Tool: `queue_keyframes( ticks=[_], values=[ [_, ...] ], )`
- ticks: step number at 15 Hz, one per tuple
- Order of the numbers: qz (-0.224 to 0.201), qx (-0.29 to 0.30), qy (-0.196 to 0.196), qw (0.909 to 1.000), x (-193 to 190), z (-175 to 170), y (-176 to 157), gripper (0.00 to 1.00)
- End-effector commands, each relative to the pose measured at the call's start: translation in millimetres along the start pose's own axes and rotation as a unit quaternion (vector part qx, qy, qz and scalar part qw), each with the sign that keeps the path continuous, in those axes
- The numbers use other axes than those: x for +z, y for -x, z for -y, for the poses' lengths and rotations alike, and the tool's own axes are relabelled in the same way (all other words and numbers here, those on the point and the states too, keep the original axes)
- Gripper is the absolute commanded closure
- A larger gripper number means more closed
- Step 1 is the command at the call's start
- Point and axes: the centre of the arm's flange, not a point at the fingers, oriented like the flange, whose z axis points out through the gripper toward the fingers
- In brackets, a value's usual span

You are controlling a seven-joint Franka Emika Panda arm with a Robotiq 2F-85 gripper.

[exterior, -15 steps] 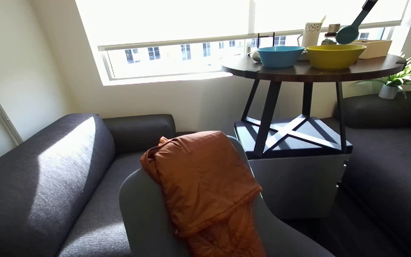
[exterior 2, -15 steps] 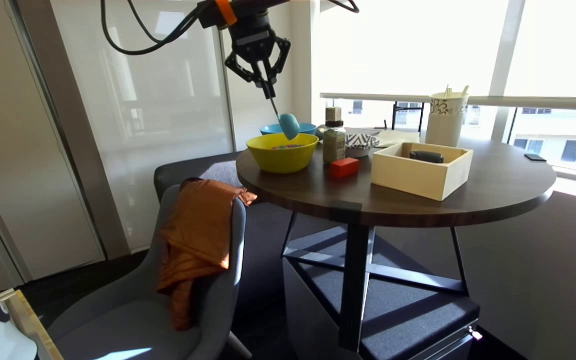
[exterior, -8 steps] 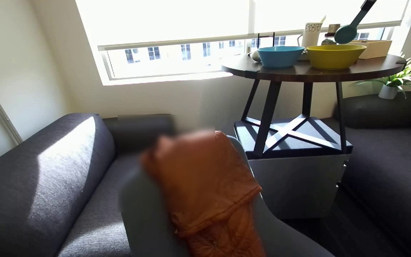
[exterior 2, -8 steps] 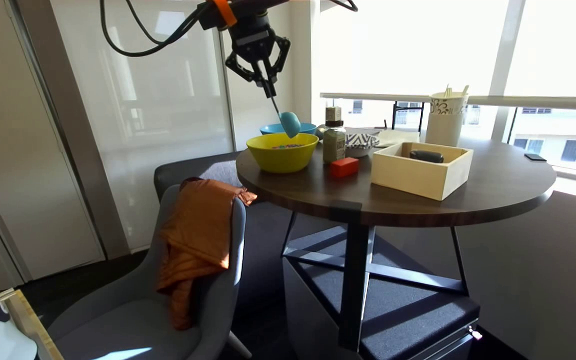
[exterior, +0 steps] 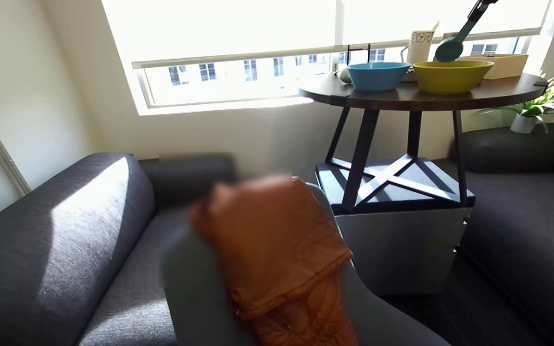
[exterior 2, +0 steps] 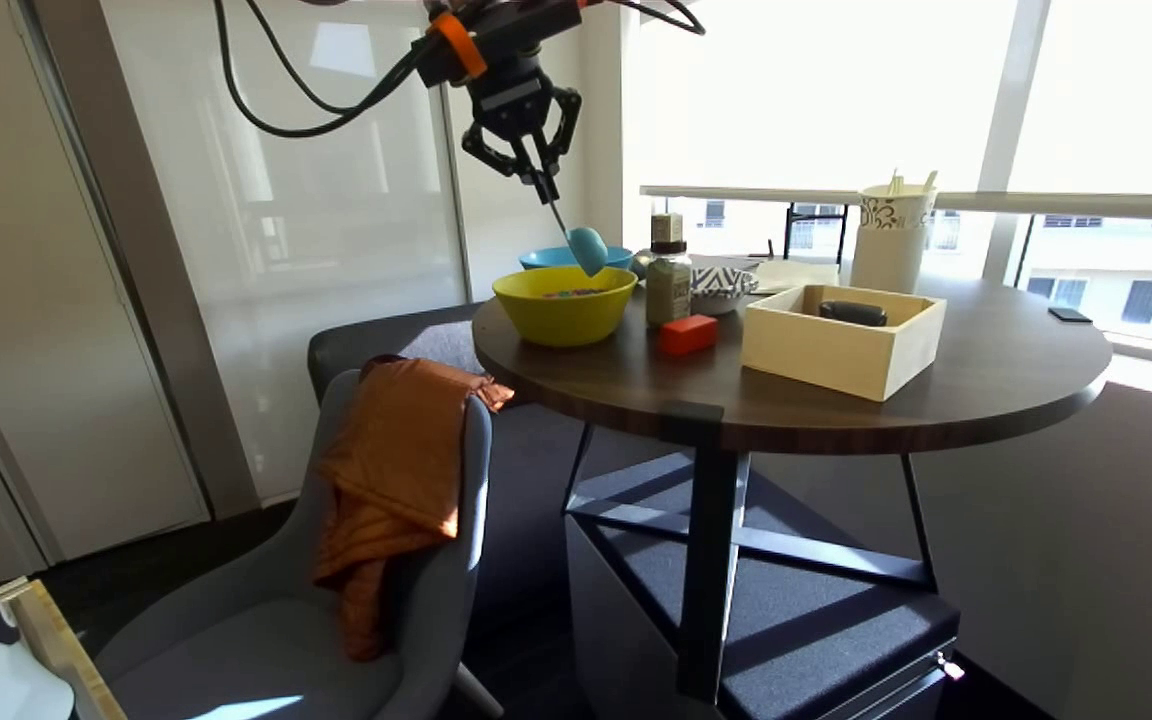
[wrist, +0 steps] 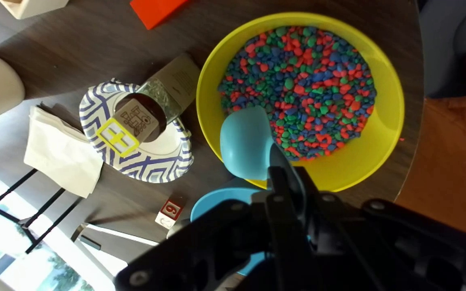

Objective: Put one scoop of the contents of the yellow bowl in the blue bowl

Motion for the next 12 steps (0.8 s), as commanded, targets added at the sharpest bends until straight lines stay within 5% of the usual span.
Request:
queue_keyframes(
  ticks=[1, 7, 12],
  values=[
    [0.028, -0.014, 0.027, 0.9991, 13.9, 2.3, -1.8, 0.98],
    [0.068, -0.034, 0.046, 0.9961, 34.2, 9.7, -0.6, 0.98],
    [0.124, -0.028, -0.028, 0.9914, 48.0, 26.7, -4.4, 0.98]
  ],
)
